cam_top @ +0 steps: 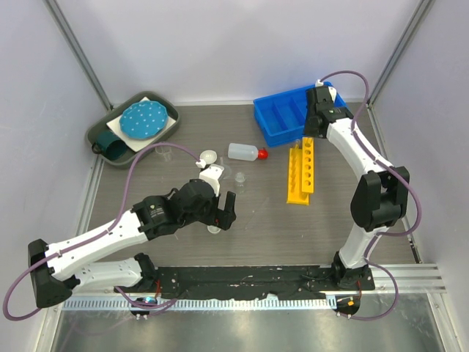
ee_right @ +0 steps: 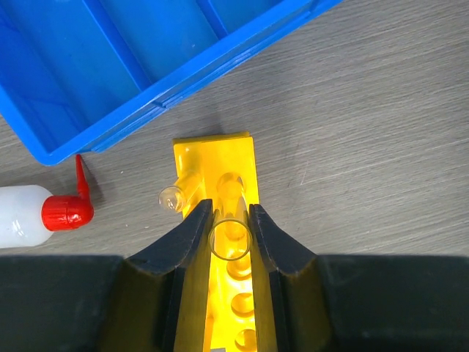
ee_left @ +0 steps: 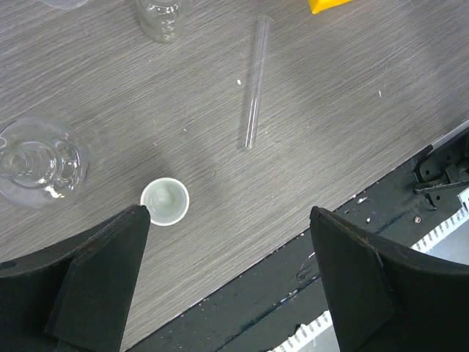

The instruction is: Organize the chemistry lab equipment

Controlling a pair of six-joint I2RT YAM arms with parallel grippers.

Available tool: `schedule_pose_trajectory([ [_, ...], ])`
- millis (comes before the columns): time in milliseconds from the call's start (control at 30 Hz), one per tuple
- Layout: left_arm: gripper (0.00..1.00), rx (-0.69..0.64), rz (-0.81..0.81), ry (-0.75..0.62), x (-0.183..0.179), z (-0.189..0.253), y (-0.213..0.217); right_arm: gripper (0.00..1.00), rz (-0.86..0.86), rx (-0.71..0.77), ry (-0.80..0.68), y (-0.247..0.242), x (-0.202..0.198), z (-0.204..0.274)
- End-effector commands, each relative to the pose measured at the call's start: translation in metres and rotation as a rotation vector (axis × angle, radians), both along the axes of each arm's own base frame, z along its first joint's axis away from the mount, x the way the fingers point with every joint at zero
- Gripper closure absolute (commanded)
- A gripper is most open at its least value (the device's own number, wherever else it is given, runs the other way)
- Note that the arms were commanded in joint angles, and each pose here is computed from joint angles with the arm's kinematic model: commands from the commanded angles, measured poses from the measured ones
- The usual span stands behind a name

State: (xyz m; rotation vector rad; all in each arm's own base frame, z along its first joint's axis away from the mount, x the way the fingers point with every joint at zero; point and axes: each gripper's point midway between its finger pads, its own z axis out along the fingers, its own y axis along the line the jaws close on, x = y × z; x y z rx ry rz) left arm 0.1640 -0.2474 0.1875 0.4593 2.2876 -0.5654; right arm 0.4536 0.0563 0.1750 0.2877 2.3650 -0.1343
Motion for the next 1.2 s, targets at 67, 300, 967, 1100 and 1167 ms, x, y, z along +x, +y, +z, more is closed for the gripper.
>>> schedule_pose_trajectory([
  [67,0.04,-0.036,-0.004,-0.031,0.002,0.008,-0.003,0.94,-0.001,-0.027,-0.035,0.002,0.008,0.005],
  [300,0.04,-0.033,-0.003,-0.033,0.003,0.008,-0.004,0.76,0.007,-0.037,-0.028,0.005,0.009,0.003],
  [967,0.06,0.094,-0.038,-0.066,0.009,-0.021,-0.042,0.28,0.050,-0.041,-0.244,0.021,-0.064,0.108],
  [1100,0.06,0.142,-0.042,-0.071,0.019,-0.048,-0.065,0.28,0.119,0.036,-0.265,0.038,-0.095,0.113],
  [1167,0.06,0.165,-0.039,-0.078,0.025,-0.056,-0.072,0.28,0.133,0.048,-0.258,0.042,-0.108,0.107],
])
